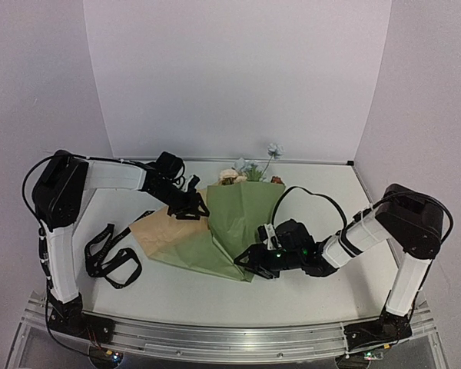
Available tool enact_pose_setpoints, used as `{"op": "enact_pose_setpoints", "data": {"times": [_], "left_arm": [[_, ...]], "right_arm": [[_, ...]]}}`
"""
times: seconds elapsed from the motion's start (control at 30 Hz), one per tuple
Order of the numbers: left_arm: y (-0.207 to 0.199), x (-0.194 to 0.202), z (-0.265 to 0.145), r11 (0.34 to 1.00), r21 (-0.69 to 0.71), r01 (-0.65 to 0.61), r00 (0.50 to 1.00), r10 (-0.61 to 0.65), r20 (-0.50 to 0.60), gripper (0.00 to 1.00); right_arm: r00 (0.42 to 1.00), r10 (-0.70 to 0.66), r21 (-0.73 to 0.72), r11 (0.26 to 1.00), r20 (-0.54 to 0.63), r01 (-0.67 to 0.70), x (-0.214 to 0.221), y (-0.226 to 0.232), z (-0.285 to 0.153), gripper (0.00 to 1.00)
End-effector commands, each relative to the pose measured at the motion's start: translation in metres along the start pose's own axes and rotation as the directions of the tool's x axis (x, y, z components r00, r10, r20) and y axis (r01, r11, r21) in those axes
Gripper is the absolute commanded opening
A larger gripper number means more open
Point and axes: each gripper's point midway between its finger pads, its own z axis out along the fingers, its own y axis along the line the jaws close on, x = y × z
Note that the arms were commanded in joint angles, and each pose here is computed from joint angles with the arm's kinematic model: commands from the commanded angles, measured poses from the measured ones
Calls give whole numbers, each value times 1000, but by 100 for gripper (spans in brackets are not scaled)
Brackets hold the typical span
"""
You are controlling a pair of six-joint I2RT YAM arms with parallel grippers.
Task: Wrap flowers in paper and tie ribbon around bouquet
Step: Press the fold line of the 2/3-folded wrapping paper.
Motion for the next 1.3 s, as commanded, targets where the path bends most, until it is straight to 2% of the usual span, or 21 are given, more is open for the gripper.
{"op": "enact_pose_setpoints", "data": {"times": [0.0, 0.1, 0.23, 0.43, 0.7, 0.97, 1.27], "left_arm": [[-41, -7, -45, 996, -32, -84, 990, 87, 113, 45], [-71, 4, -50, 992, 3, -128, 986, 127, 112, 45], [-100, 26, -25, 982, 117, -145, 989, 140, 54, 37], [-99, 56, 21, 969, 230, -95, 992, 112, -65, 32], [-56, 83, 53, 986, 166, -8, 990, 32, -141, 24], [-12, 99, 71, 1000, 6, 23, 982, -21, -190, 14], [11, 117, 76, 998, -60, 24, 970, -38, -241, 6]], "right_arm": [[1000, 27, 118, 993, -14, -25, 20, -34, 0, 56], [999, 28, 115, 993, -19, -26, 22, -32, 2, 56], [1000, 24, 104, 994, -14, -22, 21, -26, 1, 56], [1000, 11, 103, 995, -6, -10, 18, -22, -2, 57], [1000, 21, 85, 996, 15, -22, 9, -14, -5, 58], [995, 81, 70, 994, 64, -85, -10, -12, -11, 60], [979, 162, 74, 982, 121, -172, -40, -26, -14, 62]]}}
